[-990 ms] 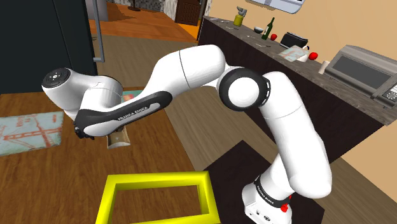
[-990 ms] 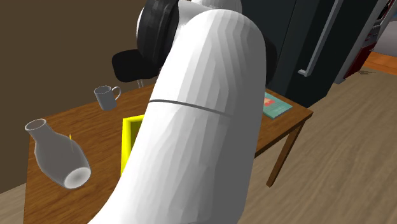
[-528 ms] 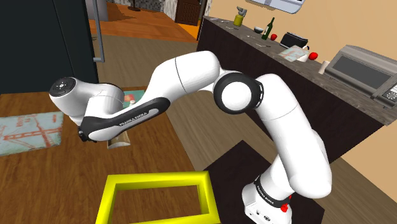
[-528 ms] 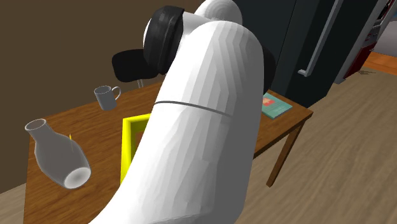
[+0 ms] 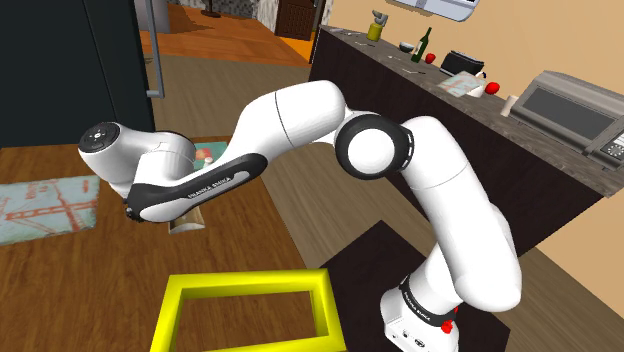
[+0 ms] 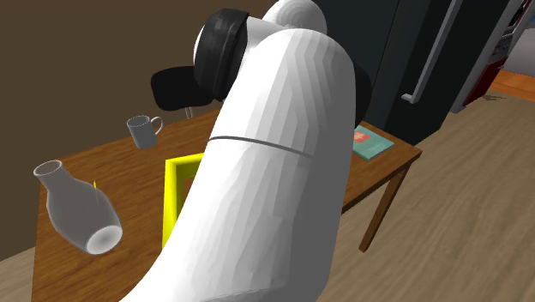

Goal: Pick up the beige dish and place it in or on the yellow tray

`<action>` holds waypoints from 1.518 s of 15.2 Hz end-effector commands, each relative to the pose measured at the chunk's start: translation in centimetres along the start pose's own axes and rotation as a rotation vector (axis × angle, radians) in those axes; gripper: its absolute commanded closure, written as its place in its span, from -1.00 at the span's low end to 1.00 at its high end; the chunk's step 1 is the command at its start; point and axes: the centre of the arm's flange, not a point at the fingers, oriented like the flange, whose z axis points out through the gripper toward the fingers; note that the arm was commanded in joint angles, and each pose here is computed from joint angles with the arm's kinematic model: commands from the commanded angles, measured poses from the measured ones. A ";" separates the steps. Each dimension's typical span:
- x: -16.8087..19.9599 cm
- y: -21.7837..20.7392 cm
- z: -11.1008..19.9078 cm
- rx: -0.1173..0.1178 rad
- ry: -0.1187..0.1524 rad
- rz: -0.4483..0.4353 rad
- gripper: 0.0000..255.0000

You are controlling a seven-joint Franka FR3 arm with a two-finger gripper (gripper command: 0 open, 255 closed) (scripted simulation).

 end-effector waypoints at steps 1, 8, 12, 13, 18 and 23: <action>0.0 0.0 0.0 0.000 0.000 0.000 1.00; 0.0 0.0 0.0 0.000 0.000 0.000 1.00; 0.3 0.4 -1.5 0.000 0.000 0.000 1.00; 0.4 0.5 -2.0 0.000 0.000 0.000 1.00; 1.0 1.2 -4.5 0.000 0.000 0.000 1.00; 1.5 1.8 -7.0 0.000 0.000 0.000 1.00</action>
